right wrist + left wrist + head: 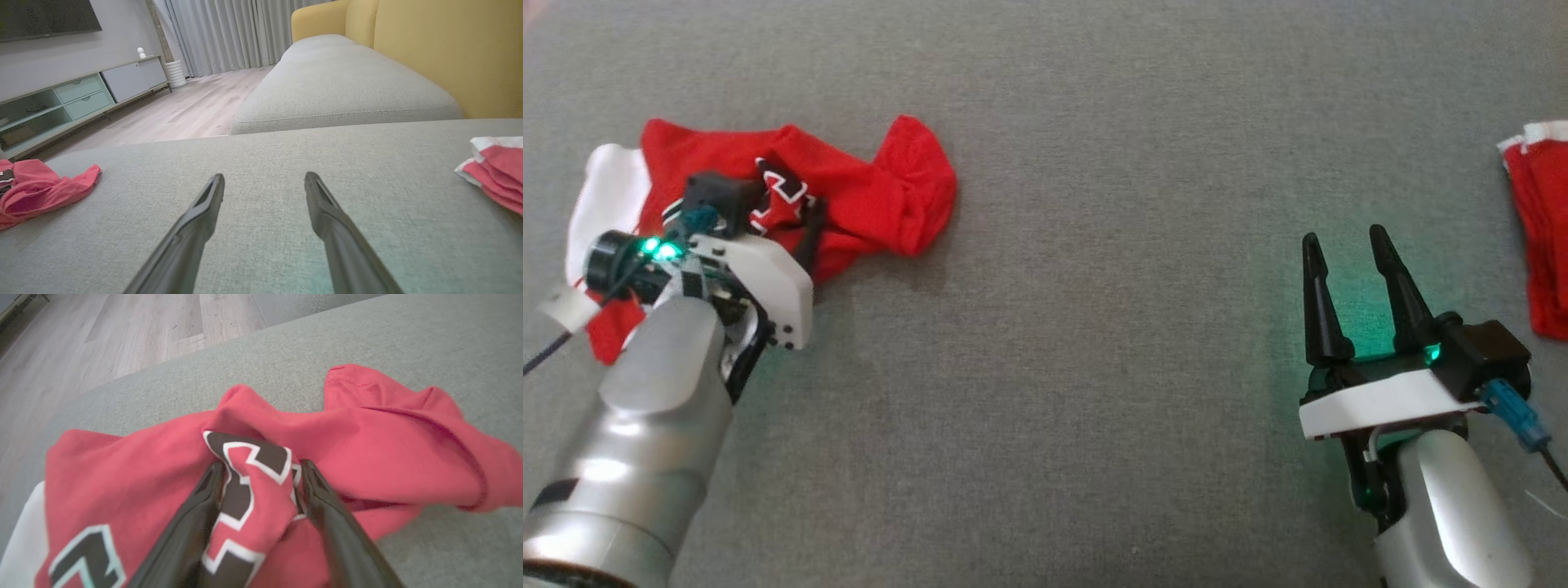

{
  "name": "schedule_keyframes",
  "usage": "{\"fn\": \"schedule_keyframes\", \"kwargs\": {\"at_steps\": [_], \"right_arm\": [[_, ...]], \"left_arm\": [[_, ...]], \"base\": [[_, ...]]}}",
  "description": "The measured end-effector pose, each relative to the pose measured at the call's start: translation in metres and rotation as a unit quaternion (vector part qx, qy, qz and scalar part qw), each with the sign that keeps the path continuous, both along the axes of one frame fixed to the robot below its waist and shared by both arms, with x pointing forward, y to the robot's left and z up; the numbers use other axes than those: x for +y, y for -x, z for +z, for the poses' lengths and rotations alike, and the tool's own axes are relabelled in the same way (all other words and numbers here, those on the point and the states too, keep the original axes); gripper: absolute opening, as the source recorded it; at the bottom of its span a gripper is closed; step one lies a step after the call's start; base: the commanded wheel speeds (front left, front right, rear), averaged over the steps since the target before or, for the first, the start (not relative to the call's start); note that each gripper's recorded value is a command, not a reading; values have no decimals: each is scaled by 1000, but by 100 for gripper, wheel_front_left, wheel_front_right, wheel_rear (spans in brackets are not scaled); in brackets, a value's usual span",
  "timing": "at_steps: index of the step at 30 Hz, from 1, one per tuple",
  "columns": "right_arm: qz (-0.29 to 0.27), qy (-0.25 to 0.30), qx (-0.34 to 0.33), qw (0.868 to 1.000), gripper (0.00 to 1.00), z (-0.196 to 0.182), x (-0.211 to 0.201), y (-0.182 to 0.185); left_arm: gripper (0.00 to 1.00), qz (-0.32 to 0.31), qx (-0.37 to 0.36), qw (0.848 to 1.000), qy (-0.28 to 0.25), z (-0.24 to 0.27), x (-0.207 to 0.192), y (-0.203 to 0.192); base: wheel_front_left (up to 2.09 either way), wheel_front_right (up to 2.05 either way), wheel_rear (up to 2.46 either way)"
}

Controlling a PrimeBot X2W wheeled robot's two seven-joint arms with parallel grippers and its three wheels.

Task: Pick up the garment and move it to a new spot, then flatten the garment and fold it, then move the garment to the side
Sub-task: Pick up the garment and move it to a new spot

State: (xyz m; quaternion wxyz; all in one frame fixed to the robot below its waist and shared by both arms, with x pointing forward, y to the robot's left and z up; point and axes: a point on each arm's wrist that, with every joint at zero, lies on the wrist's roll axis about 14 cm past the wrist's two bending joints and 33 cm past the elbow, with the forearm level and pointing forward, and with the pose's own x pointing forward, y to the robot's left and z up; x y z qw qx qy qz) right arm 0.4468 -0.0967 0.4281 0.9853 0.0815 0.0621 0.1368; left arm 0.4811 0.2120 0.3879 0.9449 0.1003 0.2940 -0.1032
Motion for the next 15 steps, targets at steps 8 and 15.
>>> {"fn": "schedule_keyframes", "kwargs": {"at_steps": [8,15], "right_arm": [[-12,4,-6,1000,100,6,-9,3],[-13,4,-30,999,100,28,-10,10]], "left_arm": [[0,-38,-68,997,6,19,-19,-12],[0,-92,-199,975,36,91,-54,-24]], "base": [[0,0,0],[0,0,0]]}}
